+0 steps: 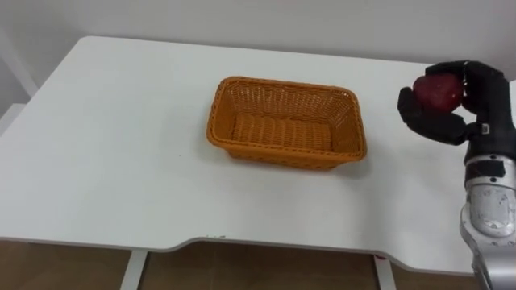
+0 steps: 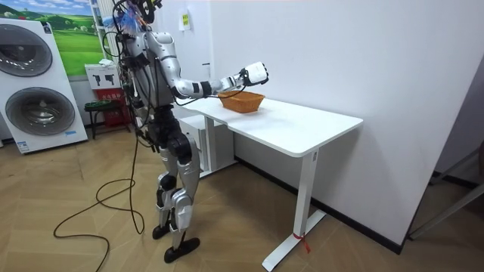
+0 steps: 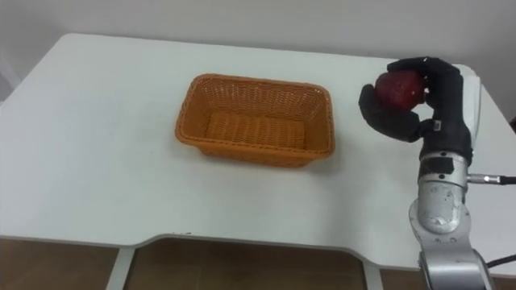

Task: Pick and place apple

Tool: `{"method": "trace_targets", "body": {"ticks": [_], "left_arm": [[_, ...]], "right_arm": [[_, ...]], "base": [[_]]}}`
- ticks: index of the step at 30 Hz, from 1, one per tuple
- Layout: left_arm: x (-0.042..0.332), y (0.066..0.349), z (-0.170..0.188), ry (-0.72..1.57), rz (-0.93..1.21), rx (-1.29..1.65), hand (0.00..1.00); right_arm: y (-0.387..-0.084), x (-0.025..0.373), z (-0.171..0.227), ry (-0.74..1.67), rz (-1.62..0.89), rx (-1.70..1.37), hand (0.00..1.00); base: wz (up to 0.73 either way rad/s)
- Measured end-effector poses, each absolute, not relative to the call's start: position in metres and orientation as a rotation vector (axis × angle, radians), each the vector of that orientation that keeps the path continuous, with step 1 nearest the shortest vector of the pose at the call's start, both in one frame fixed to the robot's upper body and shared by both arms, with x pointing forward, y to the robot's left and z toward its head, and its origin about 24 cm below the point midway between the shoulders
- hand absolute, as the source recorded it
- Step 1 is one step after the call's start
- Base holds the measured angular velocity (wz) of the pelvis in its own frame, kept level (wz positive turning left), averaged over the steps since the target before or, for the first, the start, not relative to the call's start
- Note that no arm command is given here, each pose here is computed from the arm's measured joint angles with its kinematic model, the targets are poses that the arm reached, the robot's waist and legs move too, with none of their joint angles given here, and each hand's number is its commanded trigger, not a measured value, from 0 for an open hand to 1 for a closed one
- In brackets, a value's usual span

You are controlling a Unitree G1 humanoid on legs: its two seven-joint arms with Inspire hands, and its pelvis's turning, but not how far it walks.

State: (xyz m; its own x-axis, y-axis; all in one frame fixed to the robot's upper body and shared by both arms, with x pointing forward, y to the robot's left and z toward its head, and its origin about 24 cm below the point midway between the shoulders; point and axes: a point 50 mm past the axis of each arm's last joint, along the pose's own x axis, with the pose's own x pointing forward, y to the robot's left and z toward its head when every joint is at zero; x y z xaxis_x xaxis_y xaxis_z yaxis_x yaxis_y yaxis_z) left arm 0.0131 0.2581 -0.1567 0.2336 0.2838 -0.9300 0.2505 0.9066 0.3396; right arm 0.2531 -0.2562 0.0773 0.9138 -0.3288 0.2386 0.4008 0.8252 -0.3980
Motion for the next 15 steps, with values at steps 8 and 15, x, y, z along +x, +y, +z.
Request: {"method": "trace_targets", "body": {"ticks": [8, 15], "left_arm": [[0.017, 0.257, -0.156, 1.346, -0.001, 0.465, 0.00], [0.026, 0.259, -0.156, 1.333, -0.020, 0.476, 0.00]], "right_arm": [[-0.243, 0.269, 0.104, -0.258, -0.303, -0.546, 1.00], [-0.227, 0.276, 0.120, -0.323, -0.218, -0.573, 1.00]], "base": [[0.03], [0.04]]}}
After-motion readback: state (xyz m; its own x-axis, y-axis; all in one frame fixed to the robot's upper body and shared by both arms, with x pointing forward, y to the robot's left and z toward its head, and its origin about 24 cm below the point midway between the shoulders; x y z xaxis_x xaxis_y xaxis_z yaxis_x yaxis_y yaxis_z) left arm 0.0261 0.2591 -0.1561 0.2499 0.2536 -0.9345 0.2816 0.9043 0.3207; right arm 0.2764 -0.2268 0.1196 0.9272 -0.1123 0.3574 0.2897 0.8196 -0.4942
